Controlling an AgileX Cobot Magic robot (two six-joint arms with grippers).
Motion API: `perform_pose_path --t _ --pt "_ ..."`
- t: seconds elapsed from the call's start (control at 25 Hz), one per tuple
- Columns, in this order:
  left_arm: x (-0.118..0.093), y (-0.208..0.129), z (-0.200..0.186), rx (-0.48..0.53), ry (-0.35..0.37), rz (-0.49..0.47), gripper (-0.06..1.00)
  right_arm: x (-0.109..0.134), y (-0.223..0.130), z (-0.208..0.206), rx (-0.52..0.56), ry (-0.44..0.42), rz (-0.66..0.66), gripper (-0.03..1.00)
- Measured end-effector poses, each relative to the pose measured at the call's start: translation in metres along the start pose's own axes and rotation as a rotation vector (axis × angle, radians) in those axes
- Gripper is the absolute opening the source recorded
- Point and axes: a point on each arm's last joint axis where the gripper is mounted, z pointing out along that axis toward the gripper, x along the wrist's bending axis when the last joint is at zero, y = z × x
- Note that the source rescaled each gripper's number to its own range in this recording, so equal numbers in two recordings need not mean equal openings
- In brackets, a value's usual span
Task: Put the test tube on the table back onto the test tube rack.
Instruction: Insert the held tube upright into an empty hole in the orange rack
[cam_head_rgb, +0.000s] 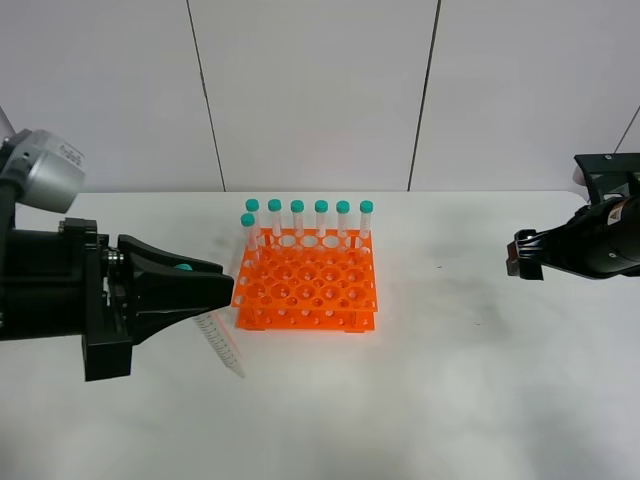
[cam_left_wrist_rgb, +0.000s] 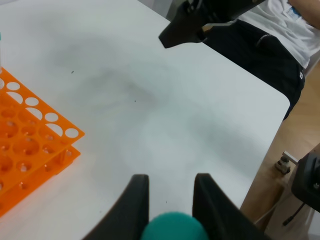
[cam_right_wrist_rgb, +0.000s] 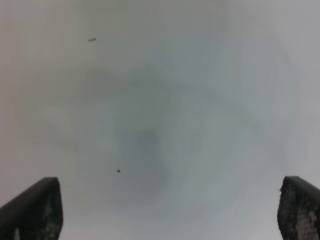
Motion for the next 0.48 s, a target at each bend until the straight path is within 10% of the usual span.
perform_pose_path --t 0.48 --pt "0.0 0.0 0.0 0.0 0.0 0.002 0.01 -0.032 0.019 -0.059 0.441 -0.064 0.127 1.0"
